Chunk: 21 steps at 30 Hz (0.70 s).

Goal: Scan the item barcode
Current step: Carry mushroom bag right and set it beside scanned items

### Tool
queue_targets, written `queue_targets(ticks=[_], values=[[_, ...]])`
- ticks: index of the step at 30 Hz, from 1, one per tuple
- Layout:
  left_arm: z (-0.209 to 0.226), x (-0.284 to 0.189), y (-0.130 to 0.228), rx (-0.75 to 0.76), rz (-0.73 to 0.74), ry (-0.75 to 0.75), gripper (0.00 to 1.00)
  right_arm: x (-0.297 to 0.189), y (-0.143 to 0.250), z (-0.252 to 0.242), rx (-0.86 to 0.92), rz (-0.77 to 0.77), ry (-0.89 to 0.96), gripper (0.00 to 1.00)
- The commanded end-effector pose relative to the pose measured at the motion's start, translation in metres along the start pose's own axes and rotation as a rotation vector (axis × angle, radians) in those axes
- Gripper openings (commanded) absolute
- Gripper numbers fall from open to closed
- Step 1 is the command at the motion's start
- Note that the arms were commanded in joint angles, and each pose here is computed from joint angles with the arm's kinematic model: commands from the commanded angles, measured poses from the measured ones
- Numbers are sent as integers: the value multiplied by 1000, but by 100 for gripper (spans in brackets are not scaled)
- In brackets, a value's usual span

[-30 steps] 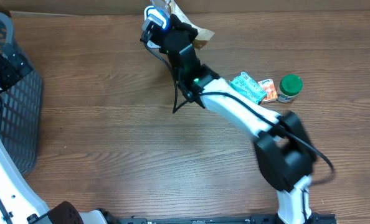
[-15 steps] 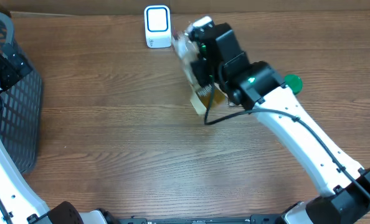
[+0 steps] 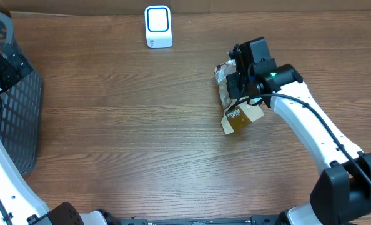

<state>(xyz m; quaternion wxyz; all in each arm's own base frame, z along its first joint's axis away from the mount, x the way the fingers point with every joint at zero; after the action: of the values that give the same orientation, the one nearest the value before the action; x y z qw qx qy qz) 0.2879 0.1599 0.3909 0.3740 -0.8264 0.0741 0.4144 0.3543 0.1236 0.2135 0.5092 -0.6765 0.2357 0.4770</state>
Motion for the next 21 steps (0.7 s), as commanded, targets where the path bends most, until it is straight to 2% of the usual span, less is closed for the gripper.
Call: queue_targets(ticks=[1,5,10,21], values=[[-1,-3,-1,23,-12,2,100,14,7,1,-50,27,-16,4],[-1,-3,-1,23,-12,2,100,20,10,1,-56,51,-19,4],[-1,-3,-1,23,-12,2,100,20,16,-7,29,85,0,4],[-1,-3,-1,23,-12,2,99,17,27,-65,218,90,72,4]])
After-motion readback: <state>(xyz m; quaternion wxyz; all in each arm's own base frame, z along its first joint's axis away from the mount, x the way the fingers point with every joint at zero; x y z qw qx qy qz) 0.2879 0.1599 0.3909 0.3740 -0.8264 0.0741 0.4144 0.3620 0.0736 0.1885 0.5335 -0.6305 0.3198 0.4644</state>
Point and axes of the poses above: each gripper's point midway between its finger pads, its own x axis out along the fingers, its own z axis along the line the jaws close on, y = z × x, the point moved 9 cm from there along -x, back along the fingers, and after that the axes turned 11 degrees about -x, right-handed, at the moved point
